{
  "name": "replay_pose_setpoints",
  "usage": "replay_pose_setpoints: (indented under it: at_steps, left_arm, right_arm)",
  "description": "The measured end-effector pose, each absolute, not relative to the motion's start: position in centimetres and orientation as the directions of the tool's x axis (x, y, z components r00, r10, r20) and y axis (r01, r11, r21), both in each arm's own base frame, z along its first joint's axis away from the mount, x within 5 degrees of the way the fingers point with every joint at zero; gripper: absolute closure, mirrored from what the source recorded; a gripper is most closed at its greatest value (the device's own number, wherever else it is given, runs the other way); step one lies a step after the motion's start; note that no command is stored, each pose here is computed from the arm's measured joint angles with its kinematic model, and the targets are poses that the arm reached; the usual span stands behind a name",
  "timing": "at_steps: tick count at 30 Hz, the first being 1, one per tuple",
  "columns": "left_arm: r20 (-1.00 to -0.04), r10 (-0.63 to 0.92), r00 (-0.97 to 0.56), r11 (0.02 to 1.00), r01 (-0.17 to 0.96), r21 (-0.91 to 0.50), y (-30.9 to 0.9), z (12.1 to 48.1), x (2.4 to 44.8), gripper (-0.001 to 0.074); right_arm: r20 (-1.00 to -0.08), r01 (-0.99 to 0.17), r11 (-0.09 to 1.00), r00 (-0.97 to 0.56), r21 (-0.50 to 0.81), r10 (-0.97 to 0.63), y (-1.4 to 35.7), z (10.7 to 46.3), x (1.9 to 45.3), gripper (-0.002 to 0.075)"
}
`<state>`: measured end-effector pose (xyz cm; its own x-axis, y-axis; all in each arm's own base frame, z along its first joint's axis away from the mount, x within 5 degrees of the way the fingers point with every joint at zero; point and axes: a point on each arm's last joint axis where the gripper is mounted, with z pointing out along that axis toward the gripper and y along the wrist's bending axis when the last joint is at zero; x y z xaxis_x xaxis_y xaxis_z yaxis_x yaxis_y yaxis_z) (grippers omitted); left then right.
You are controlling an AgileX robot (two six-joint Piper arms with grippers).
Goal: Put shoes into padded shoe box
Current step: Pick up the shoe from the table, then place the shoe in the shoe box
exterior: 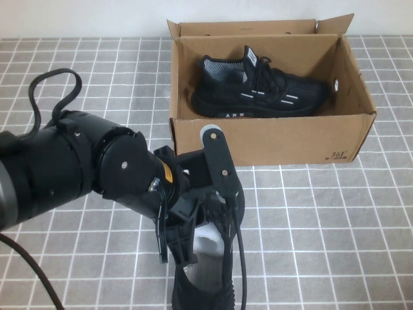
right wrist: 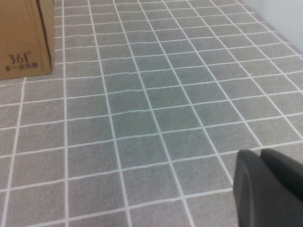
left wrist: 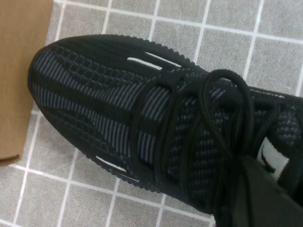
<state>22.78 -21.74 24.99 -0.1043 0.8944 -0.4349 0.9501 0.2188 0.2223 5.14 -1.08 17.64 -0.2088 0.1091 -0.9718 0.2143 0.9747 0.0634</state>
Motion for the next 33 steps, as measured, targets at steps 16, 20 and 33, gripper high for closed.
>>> replay_pose_setpoints:
  at_steps: [16,20,33]
  left_arm:
    - [-0.494,0.832,-0.251,0.352,0.928,0.12,-22.7,28.3,23.2,0.0734]
    - [-0.526,0.78,-0.341,0.437,0.897,0.068,-23.0,30.6,23.5,0.0734]
    - [-0.691,0.487,-0.534,0.622,0.768,-0.155,-24.2,40.0,23.8,0.0734]
  right_arm:
    - [-0.972,0.214,0.975,-0.209,0.063,0.109,-1.1,17.6,5.1,0.0732]
    - [-0.972,0.214,0.975,-0.209,0.063,0.109,-1.1,17.6,5.1,0.0732]
    - [-0.972,0.214,0.975,-0.209,0.063,0.109,-1.1,17.6,5.1,0.0732]
